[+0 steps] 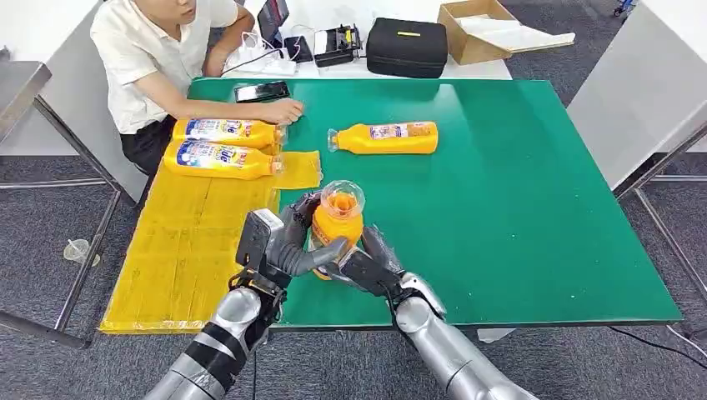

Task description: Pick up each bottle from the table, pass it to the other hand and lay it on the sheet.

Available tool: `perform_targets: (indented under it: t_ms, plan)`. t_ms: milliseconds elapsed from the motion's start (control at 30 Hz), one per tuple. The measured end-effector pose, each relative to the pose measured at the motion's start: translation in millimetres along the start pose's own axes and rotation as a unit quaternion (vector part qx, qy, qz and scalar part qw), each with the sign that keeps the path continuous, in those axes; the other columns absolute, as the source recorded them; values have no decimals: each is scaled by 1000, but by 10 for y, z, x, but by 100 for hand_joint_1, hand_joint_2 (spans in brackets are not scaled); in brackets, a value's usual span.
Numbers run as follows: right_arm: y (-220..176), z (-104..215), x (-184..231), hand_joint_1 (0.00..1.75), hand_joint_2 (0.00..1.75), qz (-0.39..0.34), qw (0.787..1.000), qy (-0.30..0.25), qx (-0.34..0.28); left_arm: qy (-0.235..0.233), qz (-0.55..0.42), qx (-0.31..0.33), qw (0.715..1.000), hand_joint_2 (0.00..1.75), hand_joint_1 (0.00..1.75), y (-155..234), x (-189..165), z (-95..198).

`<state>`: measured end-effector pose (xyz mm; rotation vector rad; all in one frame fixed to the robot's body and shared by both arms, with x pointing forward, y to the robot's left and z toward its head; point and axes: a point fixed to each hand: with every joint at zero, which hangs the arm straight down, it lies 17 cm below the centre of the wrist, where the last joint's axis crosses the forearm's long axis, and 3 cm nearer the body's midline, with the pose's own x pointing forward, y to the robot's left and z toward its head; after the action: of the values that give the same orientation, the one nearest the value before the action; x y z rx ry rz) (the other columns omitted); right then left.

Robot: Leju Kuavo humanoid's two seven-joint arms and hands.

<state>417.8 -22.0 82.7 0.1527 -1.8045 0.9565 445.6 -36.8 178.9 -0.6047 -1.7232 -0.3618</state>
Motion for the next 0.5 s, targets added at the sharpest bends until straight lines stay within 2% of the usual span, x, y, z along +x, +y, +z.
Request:
perform_targets:
  t_ms: [67,100,133,167,267,500]
  plan:
    - [0,0,1,175,175,0,1000,0,0,3,15,-4,1000,175,175,-2,3,-1]
    - [1,0,1,175,175,0,1000,0,0,7,31,-9,999,175,166,-11,4,1]
    - [1,1,0,175,175,0,1000,0,0,11,50,-14,999,175,5,-14,9,2]
    - [2,1,0,175,175,1,1000,0,0,14,66,-20,998,175,0,-13,15,4]
    - [-3,-4,6,175,175,2,1000,-1,-1,22,90,-30,995,175,0,-4,3,20]
    - [-22,-17,18,175,175,10,1000,-3,-4,28,78,-29,996,175,0,1,-43,29]
